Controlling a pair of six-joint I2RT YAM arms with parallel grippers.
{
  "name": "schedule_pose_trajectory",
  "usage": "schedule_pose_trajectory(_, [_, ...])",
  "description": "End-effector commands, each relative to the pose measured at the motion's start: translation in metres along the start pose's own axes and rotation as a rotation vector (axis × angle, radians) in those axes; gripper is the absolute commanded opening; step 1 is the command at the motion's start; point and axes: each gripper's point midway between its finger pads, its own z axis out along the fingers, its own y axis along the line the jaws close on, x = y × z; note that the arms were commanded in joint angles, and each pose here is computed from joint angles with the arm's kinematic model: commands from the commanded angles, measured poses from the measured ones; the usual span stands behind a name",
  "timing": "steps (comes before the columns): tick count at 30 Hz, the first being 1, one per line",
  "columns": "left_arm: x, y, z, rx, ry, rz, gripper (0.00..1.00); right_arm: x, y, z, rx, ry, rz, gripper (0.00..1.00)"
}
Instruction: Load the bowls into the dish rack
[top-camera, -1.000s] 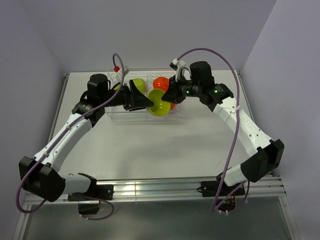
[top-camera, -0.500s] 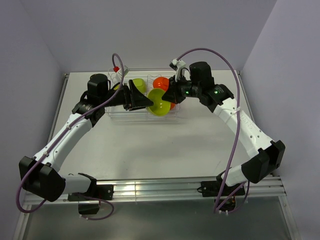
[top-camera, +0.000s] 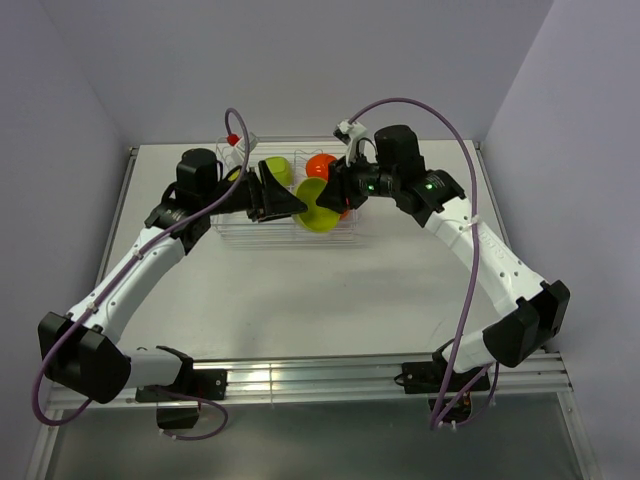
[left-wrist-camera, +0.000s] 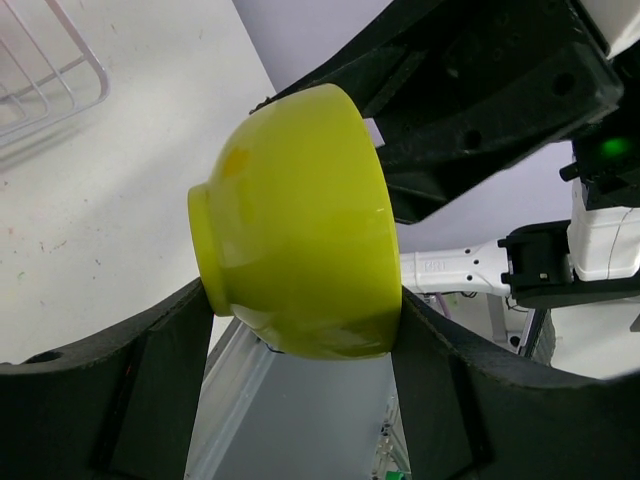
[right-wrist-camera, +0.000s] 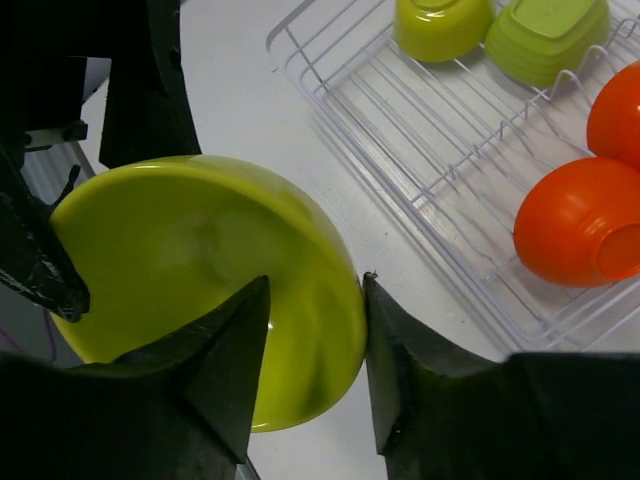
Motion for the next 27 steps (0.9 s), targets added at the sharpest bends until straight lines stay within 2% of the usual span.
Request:
schedule_pose_trajectory(1, [-0.001, 0.002, -0.002, -0.017, -0.022, 0.032, 0.0, -0.023, 0.013, -0.012, -0.02, -0.077, -0.053, 0.51])
schedule_pose_trajectory(2, [-0.003, 0.005, -0.003, -0.029, -0.034, 0.028, 0.0, -0.023, 0.012, -0.011, -0.018, -0.076, -0.052, 0.56])
schedule_pose_trajectory(7, [-0.003, 0.019, -0.006, -0.063, -0.041, 0.011, 0.0, -0.024, 0.012, -0.013, -0.009, -0.08, -0.053, 0.68])
schedule_pose_trajectory(14, [-0.011, 0.04, -0.013, -0.147, -0.079, 0.032, 0.0, -0.024, 0.006, -0.018, 0.035, -0.087, -0.065, 0.98])
schedule_pose_trajectory(21, [-0.043, 0.063, -0.028, -0.32, -0.147, 0.129, 0.0, -0.015, -0.002, -0.025, 0.064, -0.064, -0.05, 1.0])
schedule_pose_trajectory(27, [-0.071, 0.096, -0.048, -0.573, -0.199, 0.225, 0.0, -0.013, -0.015, -0.031, 0.093, -0.06, -0.032, 1.0])
